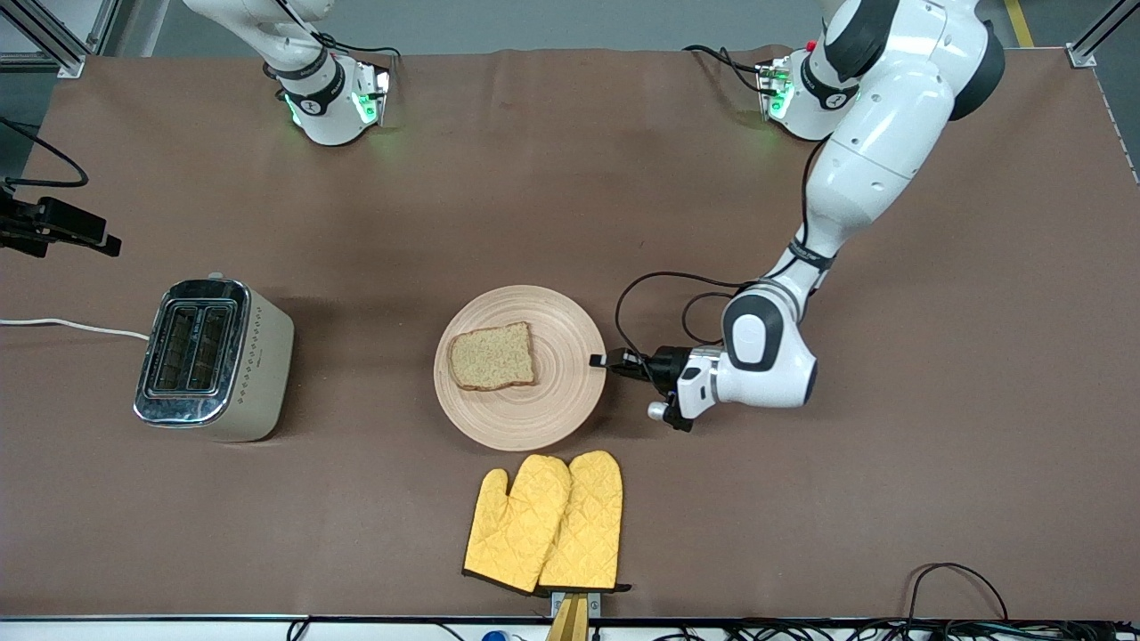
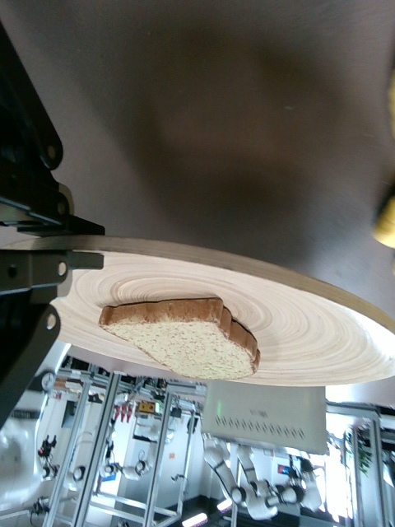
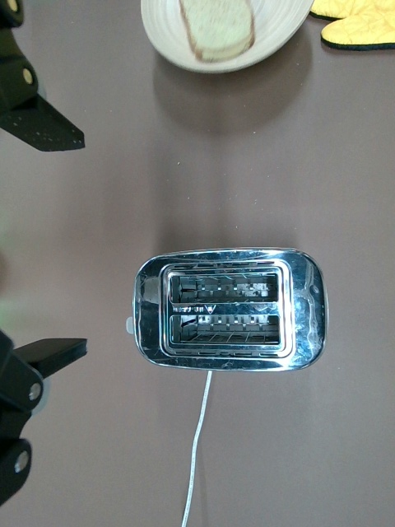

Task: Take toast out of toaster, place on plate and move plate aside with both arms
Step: 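Slide the plate with toast away from the toaster with the left gripper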

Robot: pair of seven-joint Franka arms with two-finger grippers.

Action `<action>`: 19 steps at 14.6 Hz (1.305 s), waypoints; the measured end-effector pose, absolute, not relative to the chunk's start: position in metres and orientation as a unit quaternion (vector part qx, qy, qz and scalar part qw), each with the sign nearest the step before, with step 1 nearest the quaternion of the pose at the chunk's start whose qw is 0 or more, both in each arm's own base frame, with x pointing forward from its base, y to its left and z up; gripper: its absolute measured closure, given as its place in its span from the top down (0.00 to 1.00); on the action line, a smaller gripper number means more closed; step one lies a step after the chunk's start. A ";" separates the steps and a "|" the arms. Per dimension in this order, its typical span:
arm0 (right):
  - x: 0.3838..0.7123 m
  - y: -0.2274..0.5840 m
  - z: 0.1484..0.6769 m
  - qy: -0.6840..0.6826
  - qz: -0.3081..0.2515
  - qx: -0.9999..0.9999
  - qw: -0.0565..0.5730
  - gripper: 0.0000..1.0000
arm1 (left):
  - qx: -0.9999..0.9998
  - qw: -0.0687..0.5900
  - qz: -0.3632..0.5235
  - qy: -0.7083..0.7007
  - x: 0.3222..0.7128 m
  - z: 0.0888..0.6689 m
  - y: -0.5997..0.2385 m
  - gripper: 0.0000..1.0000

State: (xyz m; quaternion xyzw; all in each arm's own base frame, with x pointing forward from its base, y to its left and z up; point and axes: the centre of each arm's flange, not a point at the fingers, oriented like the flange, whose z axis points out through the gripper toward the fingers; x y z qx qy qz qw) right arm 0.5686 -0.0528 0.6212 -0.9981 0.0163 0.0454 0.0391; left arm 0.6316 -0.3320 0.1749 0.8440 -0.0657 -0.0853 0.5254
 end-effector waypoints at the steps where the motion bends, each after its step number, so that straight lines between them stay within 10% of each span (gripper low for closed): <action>1: 0.569 -0.053 0.621 0.016 0.045 -0.998 0.039 1.00 | 0.842 0.530 -0.081 -0.062 0.640 0.191 -0.320 0.09; 9: 0.569 -0.051 0.621 0.015 0.045 -0.998 0.039 1.00 | 0.867 0.486 -0.093 -0.059 0.684 0.291 -0.063 0.09; 19: 0.568 -0.022 0.623 0.023 0.052 -0.998 -0.013 1.00 | 0.875 0.475 -0.089 0.007 0.653 0.224 0.127 0.09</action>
